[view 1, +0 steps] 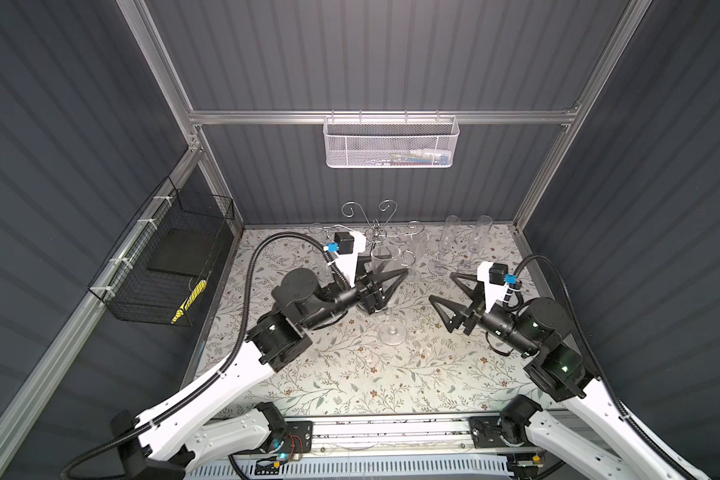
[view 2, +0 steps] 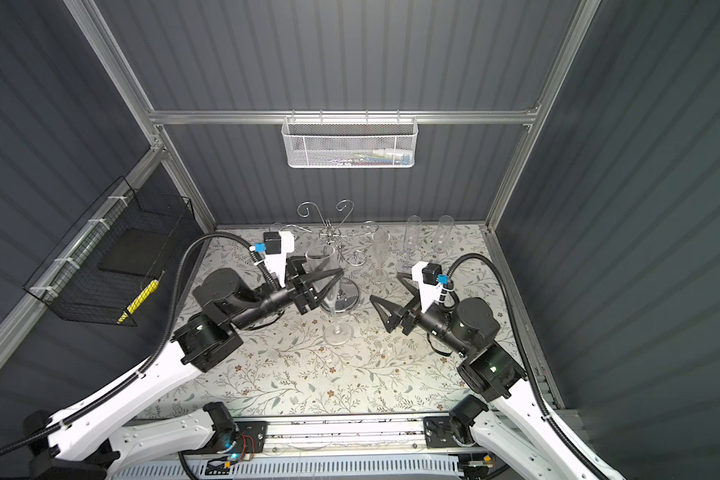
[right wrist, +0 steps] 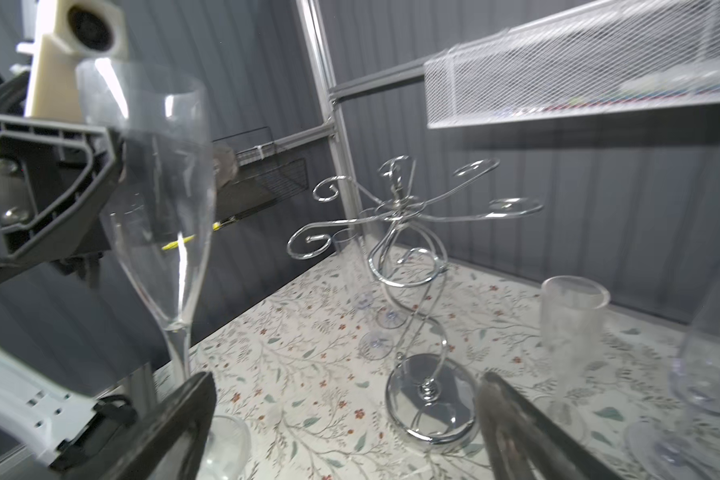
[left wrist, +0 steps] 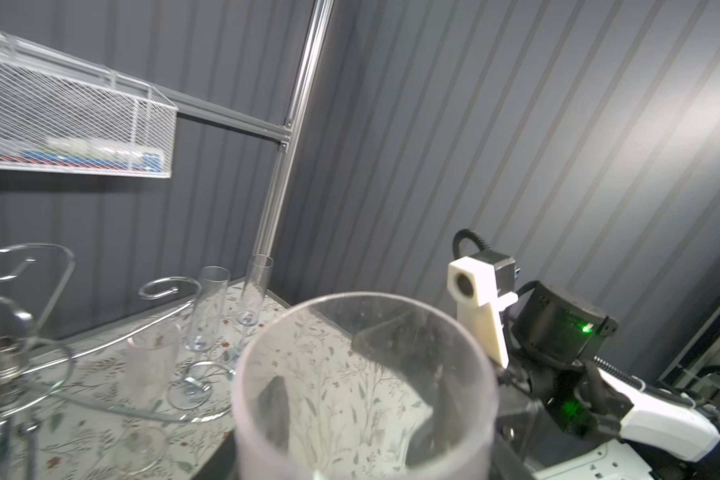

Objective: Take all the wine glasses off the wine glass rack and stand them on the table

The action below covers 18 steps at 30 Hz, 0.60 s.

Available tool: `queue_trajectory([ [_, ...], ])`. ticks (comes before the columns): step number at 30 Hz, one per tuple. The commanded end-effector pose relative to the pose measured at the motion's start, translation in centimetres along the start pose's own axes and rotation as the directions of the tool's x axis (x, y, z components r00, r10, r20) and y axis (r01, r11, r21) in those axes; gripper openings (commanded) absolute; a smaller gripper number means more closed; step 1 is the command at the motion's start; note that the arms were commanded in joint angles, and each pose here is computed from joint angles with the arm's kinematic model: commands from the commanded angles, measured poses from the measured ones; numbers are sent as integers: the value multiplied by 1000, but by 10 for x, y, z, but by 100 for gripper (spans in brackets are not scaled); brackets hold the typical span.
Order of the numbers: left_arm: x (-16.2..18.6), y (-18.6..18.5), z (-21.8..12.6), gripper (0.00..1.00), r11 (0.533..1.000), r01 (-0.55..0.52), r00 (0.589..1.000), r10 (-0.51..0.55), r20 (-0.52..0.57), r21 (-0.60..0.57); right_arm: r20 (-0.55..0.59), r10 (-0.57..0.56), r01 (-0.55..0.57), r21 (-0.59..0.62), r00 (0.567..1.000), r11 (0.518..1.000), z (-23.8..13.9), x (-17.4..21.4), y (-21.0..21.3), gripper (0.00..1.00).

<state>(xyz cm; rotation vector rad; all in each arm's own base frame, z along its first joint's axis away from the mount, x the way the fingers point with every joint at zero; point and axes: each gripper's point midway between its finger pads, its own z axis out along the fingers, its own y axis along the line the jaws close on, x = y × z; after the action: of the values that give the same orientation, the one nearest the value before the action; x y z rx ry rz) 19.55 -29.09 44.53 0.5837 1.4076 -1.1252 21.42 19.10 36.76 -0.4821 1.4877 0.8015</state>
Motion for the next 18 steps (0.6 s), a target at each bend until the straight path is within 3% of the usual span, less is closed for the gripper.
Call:
queue_trajectory([
  [1,8,22,-30,47,980,-134,991,130,-35,-150,29,-72,66,153,997,986,-9,-12,-23,99],
  [5,4,51,-68,47,925,-169,984,181,3,-341,58,-96,82,209,994,975,-17,-19,-31,99],
  [9,14,82,-105,47,837,-186,969,242,45,-515,95,-113,83,271,989,959,-26,-20,-41,99],
  [18,52,120,-117,48,715,-251,927,373,52,-653,84,-161,125,328,983,936,-35,-5,-52,99],
])
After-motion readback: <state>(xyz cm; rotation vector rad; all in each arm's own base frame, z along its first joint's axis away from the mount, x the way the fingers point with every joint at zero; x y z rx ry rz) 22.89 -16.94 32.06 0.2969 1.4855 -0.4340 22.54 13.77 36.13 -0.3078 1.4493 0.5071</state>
